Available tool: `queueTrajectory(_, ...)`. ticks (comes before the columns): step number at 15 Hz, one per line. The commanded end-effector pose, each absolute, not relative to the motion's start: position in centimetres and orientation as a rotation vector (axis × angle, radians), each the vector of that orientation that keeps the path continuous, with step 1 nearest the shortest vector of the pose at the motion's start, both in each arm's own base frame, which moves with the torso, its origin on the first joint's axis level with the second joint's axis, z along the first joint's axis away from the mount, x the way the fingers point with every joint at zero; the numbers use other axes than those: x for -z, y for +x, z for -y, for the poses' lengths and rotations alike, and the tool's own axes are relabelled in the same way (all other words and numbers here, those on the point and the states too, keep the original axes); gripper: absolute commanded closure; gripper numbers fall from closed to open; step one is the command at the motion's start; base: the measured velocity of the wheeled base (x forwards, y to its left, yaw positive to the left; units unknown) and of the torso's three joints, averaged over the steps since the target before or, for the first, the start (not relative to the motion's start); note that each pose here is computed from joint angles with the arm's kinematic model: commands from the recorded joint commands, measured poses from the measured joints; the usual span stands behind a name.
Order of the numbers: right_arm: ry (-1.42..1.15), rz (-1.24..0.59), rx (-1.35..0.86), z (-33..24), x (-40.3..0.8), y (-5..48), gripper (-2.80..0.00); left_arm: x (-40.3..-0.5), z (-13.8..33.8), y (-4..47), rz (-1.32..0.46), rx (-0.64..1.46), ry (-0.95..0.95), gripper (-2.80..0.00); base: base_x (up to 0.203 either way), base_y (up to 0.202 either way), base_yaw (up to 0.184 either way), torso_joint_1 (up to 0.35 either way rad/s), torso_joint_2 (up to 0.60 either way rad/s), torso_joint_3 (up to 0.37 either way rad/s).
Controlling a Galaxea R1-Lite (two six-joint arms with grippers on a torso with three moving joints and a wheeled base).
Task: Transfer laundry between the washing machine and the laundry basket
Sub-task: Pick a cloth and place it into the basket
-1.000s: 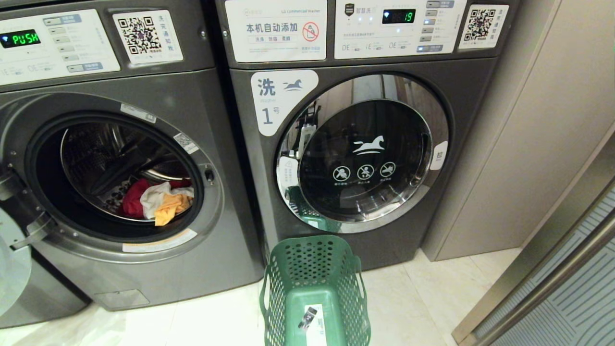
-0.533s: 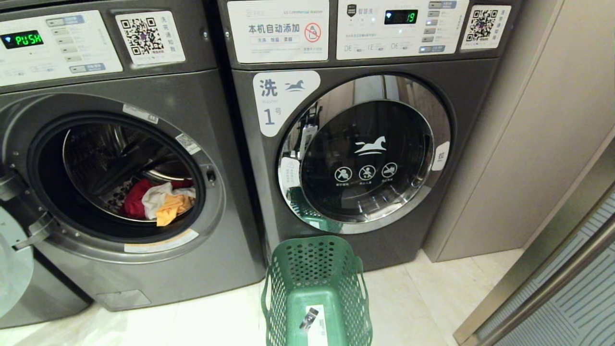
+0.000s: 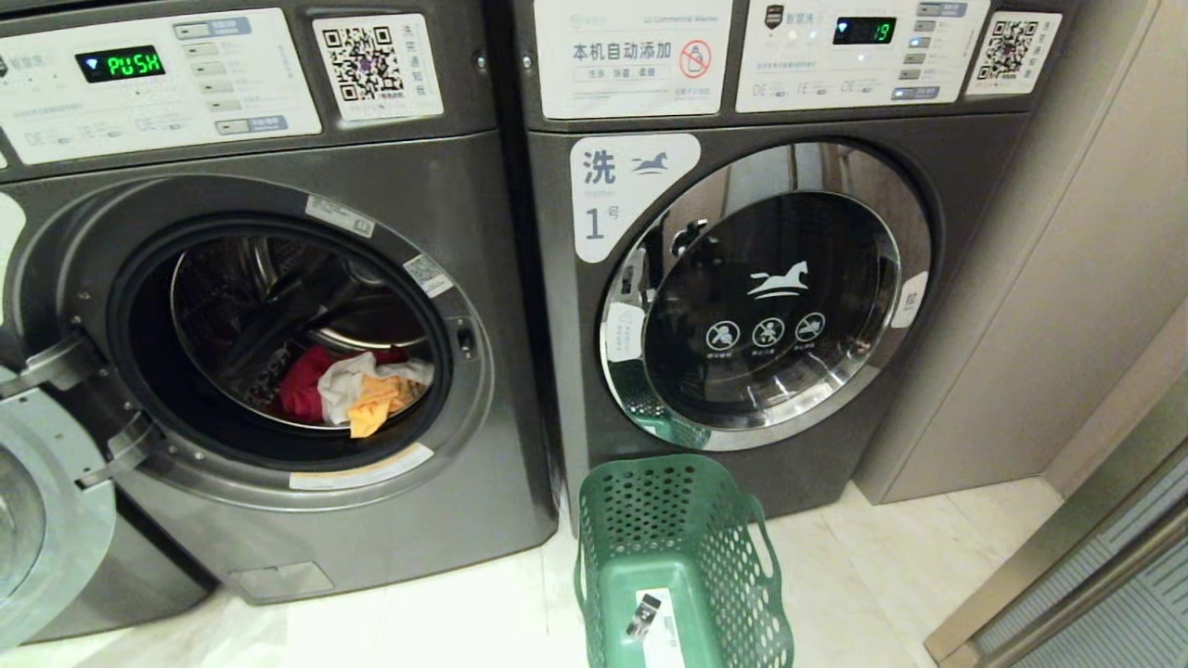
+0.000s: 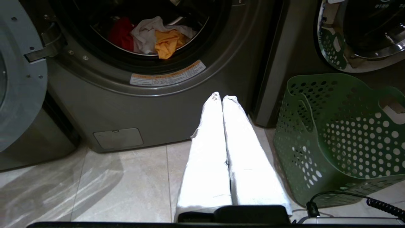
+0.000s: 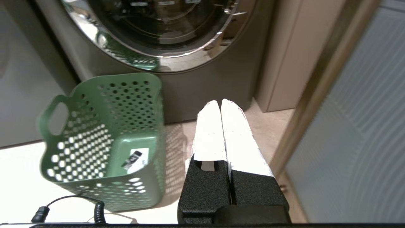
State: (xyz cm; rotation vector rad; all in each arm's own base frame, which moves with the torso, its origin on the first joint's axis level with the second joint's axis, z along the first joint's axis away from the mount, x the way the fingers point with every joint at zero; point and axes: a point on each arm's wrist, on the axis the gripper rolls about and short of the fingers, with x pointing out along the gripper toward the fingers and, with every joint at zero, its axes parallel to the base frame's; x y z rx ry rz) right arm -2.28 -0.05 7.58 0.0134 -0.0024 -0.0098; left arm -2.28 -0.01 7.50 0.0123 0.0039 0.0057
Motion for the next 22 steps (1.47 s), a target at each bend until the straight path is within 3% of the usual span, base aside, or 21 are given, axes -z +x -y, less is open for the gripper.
queueTrajectory(1,0.014,0.002,0.009,0.06,-7.58,-2.27,0.0,-7.5,0.01,-2.29,-0.003,-0.006,0.012,0.0,0.0,0.194,-0.001,0.004,0.0,-0.003)
queueTrajectory(22,0.014,0.003,0.009,0.06,-7.58,-2.28,0.0,-7.51,0.01,-2.29,-0.002,-0.006,0.006,0.0,0.0,0.186,-0.001,0.003,0.0,0.0)
